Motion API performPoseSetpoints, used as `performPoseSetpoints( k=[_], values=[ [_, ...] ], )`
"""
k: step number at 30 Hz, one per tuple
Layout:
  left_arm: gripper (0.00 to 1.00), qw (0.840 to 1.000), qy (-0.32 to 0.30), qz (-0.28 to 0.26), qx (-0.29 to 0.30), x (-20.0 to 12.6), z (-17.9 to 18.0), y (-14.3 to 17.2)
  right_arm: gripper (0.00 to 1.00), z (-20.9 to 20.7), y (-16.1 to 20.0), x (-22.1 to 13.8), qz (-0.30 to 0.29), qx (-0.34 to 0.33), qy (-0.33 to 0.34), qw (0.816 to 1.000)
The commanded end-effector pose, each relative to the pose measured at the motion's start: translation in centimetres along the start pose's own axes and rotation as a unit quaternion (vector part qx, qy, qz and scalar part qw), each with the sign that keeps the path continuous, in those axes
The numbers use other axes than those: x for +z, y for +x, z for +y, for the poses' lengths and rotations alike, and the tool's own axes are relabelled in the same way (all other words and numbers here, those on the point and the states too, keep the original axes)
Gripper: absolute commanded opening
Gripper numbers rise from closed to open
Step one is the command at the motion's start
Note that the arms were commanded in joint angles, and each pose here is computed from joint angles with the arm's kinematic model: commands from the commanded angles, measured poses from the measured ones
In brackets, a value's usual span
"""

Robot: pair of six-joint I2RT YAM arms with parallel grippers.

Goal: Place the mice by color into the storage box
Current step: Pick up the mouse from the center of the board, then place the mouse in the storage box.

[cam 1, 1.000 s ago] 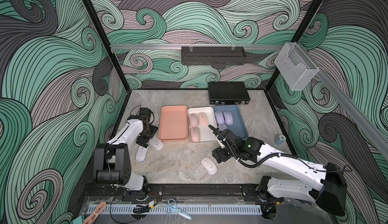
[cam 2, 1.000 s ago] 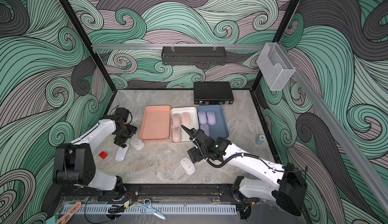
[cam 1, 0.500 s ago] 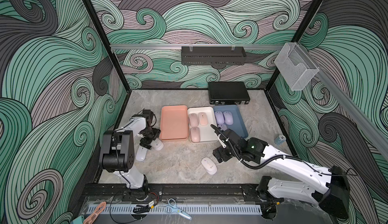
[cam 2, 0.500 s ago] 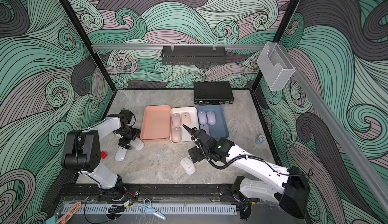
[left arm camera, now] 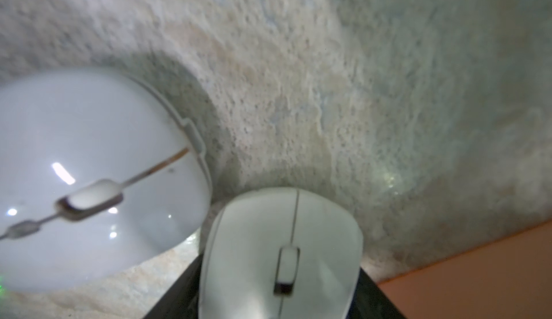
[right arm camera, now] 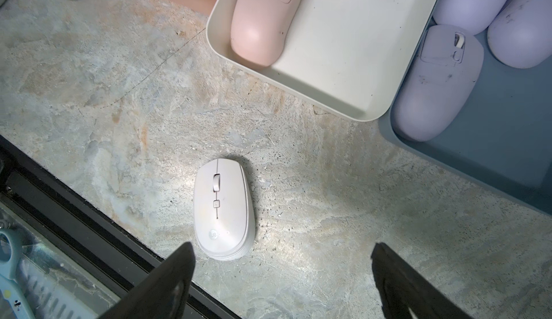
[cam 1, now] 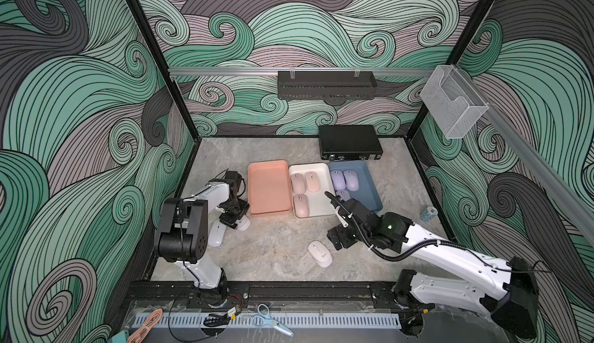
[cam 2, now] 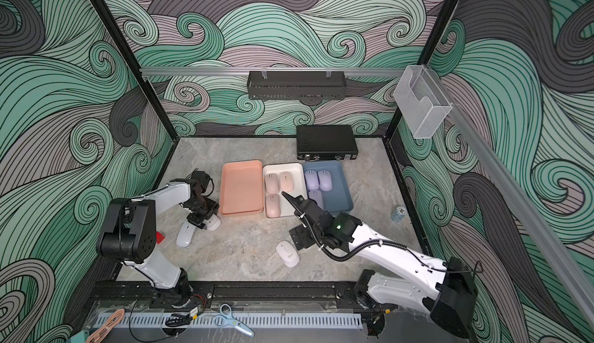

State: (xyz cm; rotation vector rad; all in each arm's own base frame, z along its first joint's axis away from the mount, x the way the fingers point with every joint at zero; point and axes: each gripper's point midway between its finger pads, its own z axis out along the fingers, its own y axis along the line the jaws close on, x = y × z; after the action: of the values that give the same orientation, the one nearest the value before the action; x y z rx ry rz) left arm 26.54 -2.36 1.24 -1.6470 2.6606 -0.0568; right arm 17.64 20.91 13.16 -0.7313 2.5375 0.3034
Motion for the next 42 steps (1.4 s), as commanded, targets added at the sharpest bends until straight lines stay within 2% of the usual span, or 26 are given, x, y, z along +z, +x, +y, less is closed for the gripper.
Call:
performPoseSetpoints(
  k=[1, 5, 11, 14, 18, 21, 23, 27, 32, 35, 37, 42],
  values=[
    [0.60, 1.000, -0.018, -0.007, 0.005, 0.4, 1.6, 0.4, 0.92, -0.2, 0.2, -0.2, -0.002, 0.005, 0.007, 1.000],
    [0.57, 0.999, -0.005, -0.024, 0.021, -1.1, 1.7, 0.1, 0.91, -0.1, -0.2, -0.5, -0.006, 0.004, 0.005, 1.000],
    [0.55, 0.995, 0.027, -0.071, 0.058, -5.5, 0.9, -1.2, 0.91, -0.1, -0.5, -0.7, -0.013, 0.006, 0.004, 1.000],
    [0.54, 0.991, 0.067, -0.081, 0.086, -8.4, -0.9, -1.4, 0.91, -0.1, -0.5, -0.6, -0.013, 0.008, 0.006, 1.000],
    [0.54, 0.969, 0.122, -0.073, 0.202, -11.1, -6.3, -0.3, 0.91, -0.3, -0.5, -0.2, -0.011, 0.005, 0.012, 1.000],
    [0.54, 0.945, 0.120, -0.073, 0.295, -12.4, -9.9, 0.6, 0.91, -0.2, -0.4, 0.0, -0.007, 0.004, 0.012, 1.000],
    [0.54, 0.928, 0.113, -0.064, 0.349, -12.2, -11.8, 1.3, 0.91, -0.3, -0.4, 0.1, -0.007, 0.004, 0.013, 1.000],
    [0.54, 0.893, 0.045, -0.047, 0.446, -9.5, -13.8, 1.1, 0.91, -0.4, -0.4, 0.0, -0.008, 0.004, 0.015, 1.000],
    [0.56, 0.861, -0.028, -0.031, 0.506, -6.3, -14.4, 0.1, 0.91, -0.7, -0.3, -0.4, -0.011, 0.005, 0.019, 1.000],
    [0.58, 0.854, -0.041, -0.021, 0.518, -4.7, -15.0, -0.1, 0.91, -0.9, 0.0, -0.4, -0.011, 0.007, 0.022, 1.000],
    [0.58, 0.855, -0.040, -0.017, 0.517, -3.9, -15.5, 0.0, 0.91, -0.9, 0.1, -0.4, -0.011, 0.011, 0.022, 1.000],
    [0.58, 0.862, -0.074, -0.050, 0.499, -2.7, -16.5, -2.0, 0.90, -0.9, 0.4, -0.1, -0.008, 0.015, 0.020, 1.000]
  ],
)
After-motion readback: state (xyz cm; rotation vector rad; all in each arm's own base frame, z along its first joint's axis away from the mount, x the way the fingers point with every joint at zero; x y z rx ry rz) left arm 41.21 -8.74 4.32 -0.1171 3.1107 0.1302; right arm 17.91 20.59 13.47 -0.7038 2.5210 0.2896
